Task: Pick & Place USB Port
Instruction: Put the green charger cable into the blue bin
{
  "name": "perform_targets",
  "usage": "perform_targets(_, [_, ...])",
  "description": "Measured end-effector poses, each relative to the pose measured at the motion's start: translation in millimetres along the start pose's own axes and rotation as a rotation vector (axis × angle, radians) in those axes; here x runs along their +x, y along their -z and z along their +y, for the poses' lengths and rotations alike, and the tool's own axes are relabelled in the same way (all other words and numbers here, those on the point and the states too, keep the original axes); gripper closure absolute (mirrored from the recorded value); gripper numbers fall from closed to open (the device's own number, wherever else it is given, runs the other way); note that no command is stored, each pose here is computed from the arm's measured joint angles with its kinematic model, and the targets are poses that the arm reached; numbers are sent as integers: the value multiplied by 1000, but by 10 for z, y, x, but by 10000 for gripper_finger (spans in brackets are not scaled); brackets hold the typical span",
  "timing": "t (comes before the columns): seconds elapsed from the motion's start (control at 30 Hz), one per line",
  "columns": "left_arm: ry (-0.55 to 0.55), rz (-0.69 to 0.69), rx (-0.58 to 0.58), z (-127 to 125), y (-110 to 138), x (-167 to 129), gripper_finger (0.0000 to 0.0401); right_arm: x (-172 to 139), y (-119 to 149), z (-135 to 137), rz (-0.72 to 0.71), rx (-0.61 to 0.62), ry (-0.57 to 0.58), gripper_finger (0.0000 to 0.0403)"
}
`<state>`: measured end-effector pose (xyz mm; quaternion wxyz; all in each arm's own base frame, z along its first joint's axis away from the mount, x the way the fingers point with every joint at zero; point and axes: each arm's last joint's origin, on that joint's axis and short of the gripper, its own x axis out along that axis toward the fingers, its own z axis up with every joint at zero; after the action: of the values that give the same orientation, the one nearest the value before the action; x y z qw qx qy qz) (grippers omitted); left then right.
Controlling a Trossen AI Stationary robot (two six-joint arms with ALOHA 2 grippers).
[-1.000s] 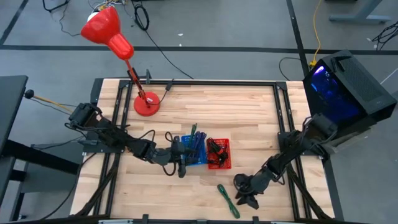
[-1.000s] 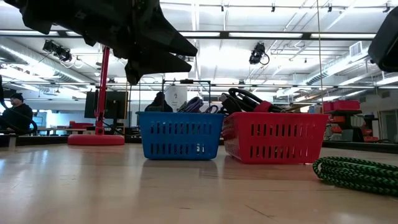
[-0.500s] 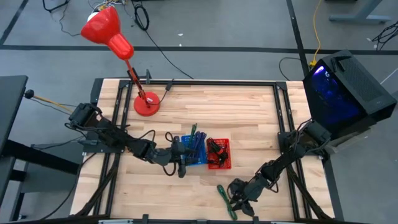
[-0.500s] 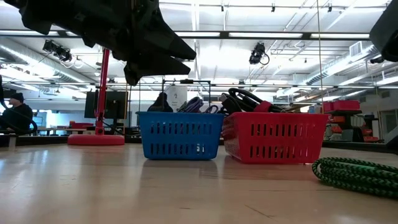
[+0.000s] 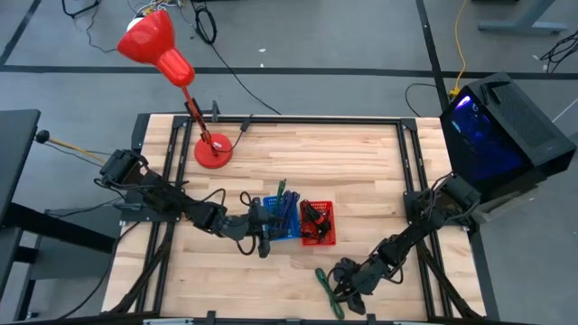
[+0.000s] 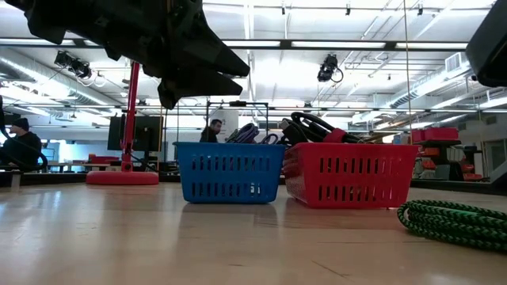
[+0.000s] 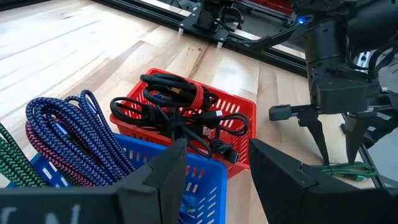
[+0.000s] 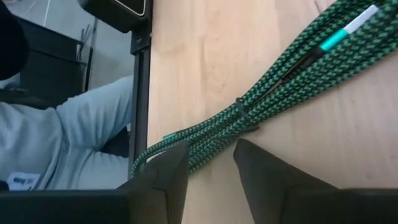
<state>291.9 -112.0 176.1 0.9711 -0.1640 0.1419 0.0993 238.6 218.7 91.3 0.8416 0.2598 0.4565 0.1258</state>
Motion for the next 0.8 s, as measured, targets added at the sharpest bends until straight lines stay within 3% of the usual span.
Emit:
perform_targets(0.27, [2, 4, 2, 0, 3, 0, 224, 147, 31, -50, -17, -34, 35, 303])
perform_targets(0.47, [7, 9, 2, -2, 7, -1, 224, 156, -10, -100, -69, -16, 93, 393])
perform_targets(0.8, [7, 11, -3, -1, 9, -1, 224, 73, -92, -71, -66, -31, 62, 401])
